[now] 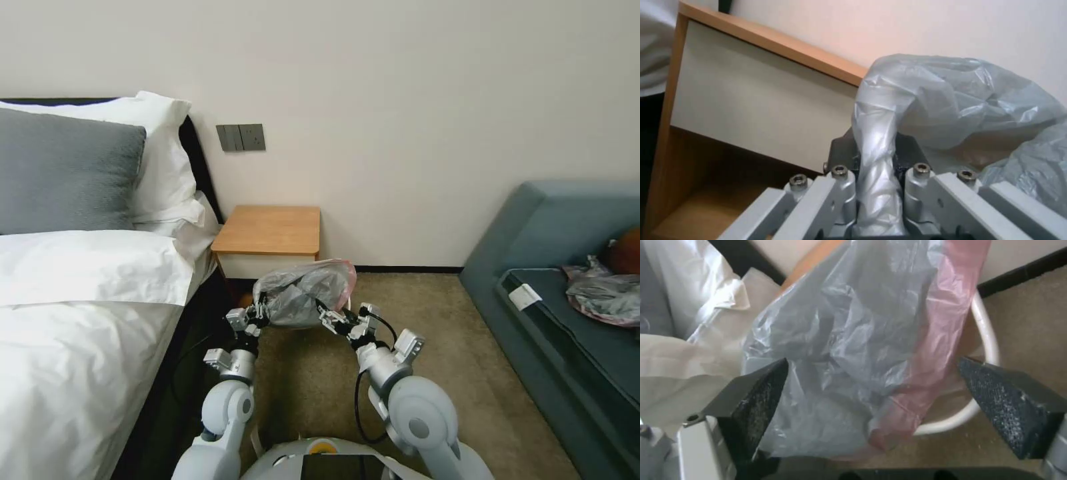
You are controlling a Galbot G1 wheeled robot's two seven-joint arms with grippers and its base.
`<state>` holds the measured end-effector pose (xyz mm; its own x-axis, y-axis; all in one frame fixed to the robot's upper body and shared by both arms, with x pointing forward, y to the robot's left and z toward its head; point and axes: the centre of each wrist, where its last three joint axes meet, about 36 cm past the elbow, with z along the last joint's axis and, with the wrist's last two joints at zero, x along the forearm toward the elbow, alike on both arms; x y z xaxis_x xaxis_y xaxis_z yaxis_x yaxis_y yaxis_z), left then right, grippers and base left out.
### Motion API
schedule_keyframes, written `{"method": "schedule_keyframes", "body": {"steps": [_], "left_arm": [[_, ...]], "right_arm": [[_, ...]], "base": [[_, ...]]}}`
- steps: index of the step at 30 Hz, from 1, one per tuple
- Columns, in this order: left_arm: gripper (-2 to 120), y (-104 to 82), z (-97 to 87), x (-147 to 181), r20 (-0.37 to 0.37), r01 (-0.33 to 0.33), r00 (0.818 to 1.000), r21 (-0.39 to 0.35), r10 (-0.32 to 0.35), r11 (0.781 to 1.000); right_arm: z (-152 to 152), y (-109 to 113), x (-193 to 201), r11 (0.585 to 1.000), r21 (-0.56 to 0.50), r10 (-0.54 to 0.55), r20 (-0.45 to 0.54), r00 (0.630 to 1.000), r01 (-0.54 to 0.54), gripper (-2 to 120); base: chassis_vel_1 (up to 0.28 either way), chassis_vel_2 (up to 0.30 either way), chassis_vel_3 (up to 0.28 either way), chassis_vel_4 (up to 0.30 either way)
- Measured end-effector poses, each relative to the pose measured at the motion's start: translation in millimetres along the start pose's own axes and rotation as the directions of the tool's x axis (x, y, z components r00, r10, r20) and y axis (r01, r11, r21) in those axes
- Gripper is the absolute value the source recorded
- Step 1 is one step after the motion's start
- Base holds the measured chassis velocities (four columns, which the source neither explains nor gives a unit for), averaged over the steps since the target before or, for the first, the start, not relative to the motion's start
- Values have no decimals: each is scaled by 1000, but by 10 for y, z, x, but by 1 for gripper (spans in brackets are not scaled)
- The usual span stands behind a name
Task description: Pick up the garbage bag from the table and place it over the trash can.
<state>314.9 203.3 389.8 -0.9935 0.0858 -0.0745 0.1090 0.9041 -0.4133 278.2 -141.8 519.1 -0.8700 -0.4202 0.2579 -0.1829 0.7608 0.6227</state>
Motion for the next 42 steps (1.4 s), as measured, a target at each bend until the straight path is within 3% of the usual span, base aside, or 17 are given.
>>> {"method": "schedule_keyframes", "body": {"steps": [18,22,25,31,33,35,42], "left_arm": [[8,-43,11,12,0,-10,1000,10,10,1000],[8,-48,15,14,-1,-11,1000,11,11,1000],[8,-60,19,16,-3,-14,1000,13,14,1000],[8,-82,20,12,-2,-18,1000,18,18,1000],[8,-83,20,12,-2,-18,1000,18,18,1000],[8,-83,20,12,-3,-17,1000,19,17,1000],[8,-88,20,0,-4,-12,1000,22,12,1000]], "right_arm": [[15,-17,-173,1000,-23,-13,10,1000,14,93],[18,-14,-171,1000,-9,-25,18,1000,26,80],[24,-20,-166,999,1,-33,29,999,33,63],[32,-24,-167,999,9,-39,41,998,39,43],[34,-25,-165,999,10,-40,42,998,39,41],[34,-24,-157,999,12,-41,48,998,41,28],[20,-9,-119,999,22,-44,60,997,42,4]], "base": [[0,0,0,0],[0,0,0,0],[0,0,0,0],[0,0,0,0],[0,0,0,0],[0,0,0,0],[0,0,0,0]]}}
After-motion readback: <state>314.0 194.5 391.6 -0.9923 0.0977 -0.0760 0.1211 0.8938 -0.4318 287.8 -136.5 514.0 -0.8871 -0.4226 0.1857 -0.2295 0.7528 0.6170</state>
